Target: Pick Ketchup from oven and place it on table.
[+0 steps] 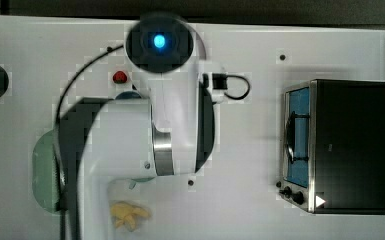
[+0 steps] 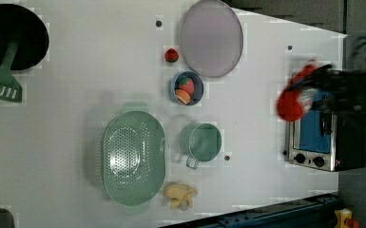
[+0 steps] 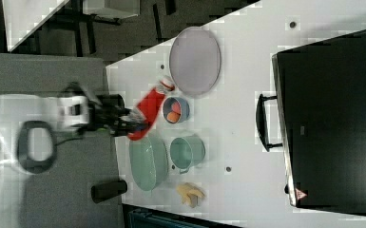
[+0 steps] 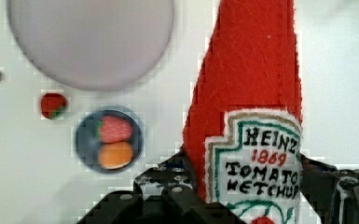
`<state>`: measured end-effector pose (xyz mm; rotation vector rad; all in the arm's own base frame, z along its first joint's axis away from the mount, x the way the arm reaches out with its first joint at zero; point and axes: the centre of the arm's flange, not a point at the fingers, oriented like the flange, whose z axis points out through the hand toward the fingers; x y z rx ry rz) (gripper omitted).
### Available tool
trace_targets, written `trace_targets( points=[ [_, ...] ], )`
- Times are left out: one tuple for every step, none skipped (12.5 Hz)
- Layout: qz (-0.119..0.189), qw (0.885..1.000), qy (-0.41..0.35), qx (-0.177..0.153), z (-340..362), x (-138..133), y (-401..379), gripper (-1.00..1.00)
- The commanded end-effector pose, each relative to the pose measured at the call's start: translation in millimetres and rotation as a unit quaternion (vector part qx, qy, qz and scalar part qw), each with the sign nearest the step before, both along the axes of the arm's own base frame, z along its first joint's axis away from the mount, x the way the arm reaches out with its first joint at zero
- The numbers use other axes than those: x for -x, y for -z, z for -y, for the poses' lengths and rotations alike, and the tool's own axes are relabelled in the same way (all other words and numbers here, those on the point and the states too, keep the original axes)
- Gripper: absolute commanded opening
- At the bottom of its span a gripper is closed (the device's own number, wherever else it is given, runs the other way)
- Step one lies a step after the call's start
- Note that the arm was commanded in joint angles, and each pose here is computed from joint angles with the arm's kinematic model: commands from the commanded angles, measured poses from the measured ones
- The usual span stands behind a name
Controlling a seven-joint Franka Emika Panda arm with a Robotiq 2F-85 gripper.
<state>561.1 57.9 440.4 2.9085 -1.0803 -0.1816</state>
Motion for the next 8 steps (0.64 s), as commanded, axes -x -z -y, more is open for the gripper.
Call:
trace_targets(
  points=[
    [-0.014,0.997,0.073,0.009,69,18,58,0.29],
    [-0.015,0.997,0.076,0.010,71,25,82,0.29],
    [-0.015,0.997,0.078,0.011,72,30,104,0.29],
    [-0.019,0.997,0.078,0.012,73,36,127,0.29],
    [-0.025,0.996,0.079,0.014,73,42,149,0.29],
    [-0.025,0.996,0.079,0.015,74,46,171,0.29],
    [-0.015,0.996,0.081,0.017,75,47,188,0.29],
    [0.003,0.997,0.081,0.017,76,46,204,0.29]
  ],
)
